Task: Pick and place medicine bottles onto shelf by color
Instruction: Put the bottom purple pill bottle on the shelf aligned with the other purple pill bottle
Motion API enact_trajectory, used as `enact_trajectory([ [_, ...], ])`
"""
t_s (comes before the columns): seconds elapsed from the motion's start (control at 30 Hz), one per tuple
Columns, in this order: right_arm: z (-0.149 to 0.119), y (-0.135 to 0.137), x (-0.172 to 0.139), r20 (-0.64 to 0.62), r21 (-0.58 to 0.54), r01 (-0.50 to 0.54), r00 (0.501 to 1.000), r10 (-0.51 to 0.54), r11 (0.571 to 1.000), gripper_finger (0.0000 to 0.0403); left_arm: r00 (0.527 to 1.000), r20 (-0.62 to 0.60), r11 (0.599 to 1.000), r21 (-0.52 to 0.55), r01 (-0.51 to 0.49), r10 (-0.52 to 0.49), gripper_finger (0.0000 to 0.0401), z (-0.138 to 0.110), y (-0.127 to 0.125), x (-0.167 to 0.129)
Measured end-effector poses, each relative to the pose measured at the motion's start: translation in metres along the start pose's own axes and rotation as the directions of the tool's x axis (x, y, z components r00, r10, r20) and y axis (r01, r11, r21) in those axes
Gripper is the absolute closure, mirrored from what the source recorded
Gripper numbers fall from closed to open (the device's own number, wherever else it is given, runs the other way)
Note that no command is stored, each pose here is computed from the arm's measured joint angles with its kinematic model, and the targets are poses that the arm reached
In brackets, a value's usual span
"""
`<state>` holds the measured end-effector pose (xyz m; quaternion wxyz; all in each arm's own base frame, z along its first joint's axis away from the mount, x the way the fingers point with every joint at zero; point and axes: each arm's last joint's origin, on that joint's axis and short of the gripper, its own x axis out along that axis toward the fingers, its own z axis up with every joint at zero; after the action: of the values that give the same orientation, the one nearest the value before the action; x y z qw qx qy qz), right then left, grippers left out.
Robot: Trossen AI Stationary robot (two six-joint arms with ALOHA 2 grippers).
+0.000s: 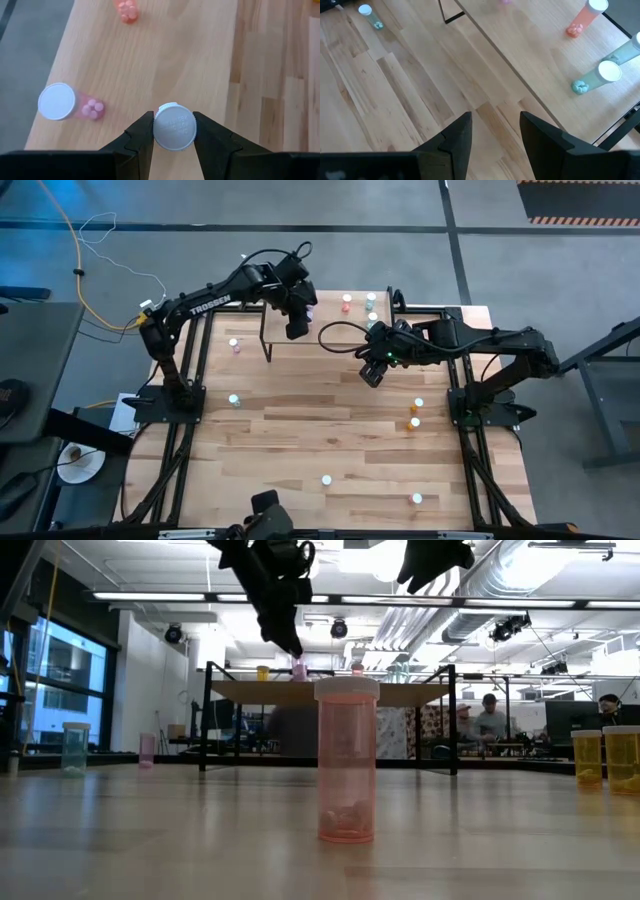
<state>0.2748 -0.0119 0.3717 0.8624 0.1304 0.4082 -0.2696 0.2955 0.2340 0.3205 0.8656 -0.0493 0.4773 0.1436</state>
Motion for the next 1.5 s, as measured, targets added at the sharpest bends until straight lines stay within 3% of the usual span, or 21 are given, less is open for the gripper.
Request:
enact_trajectory([
  [1.5,-0.0001,0.0002,0.0,-0.003,0.001,-0.006,1.0,0.006,1.0,0.0245,0.998,-0.051,0.999,-0.04,0.027,-0.029,0.0288,-0.0054,-0.0005,0.0016],
])
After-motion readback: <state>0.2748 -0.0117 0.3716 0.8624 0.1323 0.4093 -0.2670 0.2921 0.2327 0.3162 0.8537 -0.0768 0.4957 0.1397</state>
